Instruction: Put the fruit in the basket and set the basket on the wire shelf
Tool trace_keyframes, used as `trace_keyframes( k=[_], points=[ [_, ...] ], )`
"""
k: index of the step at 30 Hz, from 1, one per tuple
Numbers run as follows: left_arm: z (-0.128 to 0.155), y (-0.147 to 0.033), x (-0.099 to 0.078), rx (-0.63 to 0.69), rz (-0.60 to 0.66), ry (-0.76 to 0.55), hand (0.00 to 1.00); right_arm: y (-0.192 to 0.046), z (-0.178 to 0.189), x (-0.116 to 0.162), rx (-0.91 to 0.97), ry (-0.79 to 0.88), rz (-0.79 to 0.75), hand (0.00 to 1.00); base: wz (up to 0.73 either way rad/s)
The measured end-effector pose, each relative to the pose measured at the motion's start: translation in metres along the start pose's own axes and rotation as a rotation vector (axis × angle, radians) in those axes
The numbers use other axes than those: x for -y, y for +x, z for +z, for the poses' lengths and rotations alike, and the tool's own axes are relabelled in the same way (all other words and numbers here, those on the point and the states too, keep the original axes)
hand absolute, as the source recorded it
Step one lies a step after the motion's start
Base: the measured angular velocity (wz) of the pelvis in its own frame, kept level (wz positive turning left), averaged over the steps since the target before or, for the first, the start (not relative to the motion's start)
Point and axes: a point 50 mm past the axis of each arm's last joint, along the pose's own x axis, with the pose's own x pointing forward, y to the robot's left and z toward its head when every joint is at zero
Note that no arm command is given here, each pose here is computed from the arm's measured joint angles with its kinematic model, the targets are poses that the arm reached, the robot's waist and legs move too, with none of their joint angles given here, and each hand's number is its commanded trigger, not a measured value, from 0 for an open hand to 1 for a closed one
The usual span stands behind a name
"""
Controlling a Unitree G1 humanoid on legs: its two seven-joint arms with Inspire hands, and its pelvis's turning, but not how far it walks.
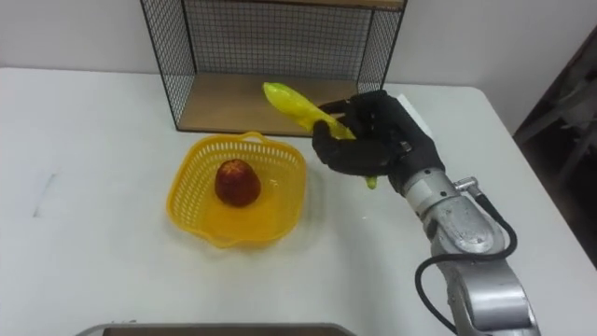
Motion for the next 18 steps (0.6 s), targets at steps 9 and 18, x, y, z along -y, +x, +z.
trace_keyframes(
  k=[9, 18],
  points=[
    [0.007, 0.001, 0.003, 0.018, -0.029, 0.032, 0.00, 0.004, 0.004, -0.031, -0.014, -0.248, 0.137, 1.00, -0.04],
    [0.013, 0.001, 0.005, 0.034, -0.031, 0.060, 0.00, 0.006, -0.001, -0.055, -0.041, -0.309, 0.249, 1.00, -0.01]
  ],
)
